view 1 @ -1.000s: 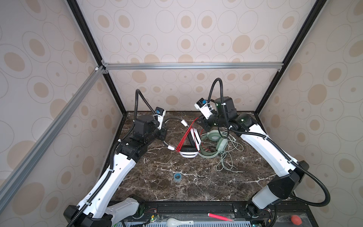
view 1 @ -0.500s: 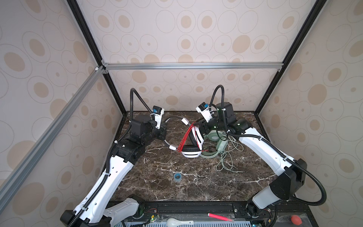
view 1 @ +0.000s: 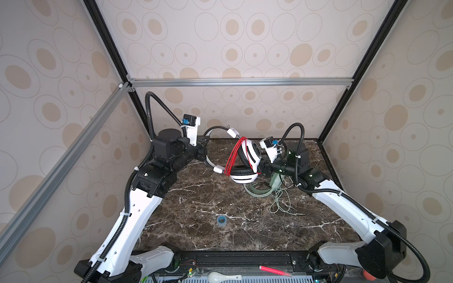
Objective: Wrap the headphones
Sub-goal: 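Loop the red cable around the white earcups with the right gripper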
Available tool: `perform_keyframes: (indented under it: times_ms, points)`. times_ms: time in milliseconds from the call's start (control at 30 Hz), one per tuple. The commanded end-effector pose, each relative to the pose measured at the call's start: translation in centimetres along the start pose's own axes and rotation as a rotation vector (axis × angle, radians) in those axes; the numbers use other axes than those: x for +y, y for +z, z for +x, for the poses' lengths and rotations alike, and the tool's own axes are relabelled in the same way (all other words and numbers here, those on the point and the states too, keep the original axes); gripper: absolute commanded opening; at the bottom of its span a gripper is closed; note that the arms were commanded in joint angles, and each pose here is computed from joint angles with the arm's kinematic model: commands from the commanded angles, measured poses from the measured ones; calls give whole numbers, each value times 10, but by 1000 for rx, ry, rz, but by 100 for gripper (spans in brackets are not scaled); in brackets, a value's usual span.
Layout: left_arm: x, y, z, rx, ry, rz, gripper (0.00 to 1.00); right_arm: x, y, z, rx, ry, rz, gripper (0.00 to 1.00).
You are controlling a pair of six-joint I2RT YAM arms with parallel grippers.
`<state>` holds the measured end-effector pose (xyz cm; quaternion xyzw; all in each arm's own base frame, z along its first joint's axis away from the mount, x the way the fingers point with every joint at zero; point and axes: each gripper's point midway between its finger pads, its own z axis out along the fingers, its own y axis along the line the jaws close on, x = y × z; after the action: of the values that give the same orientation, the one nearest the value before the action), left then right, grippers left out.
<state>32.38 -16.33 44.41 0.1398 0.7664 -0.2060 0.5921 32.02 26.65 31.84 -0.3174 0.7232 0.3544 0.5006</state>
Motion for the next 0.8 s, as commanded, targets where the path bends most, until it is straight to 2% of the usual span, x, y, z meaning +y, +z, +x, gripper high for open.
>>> perform_keyframes:
  times_ms: [0, 433, 767]
  points:
    - [-18, -21, -54, -159, -51, 77, 0, 8, -9, -13, -68, 2, -33, 67]
    - [-31, -38, -89, -233, -87, 137, 0, 2, -12, 28, -33, 60, 6, 65]
    - [-33, -50, -104, -274, -100, 141, 0, 13, -4, 40, -19, 101, -97, 65]
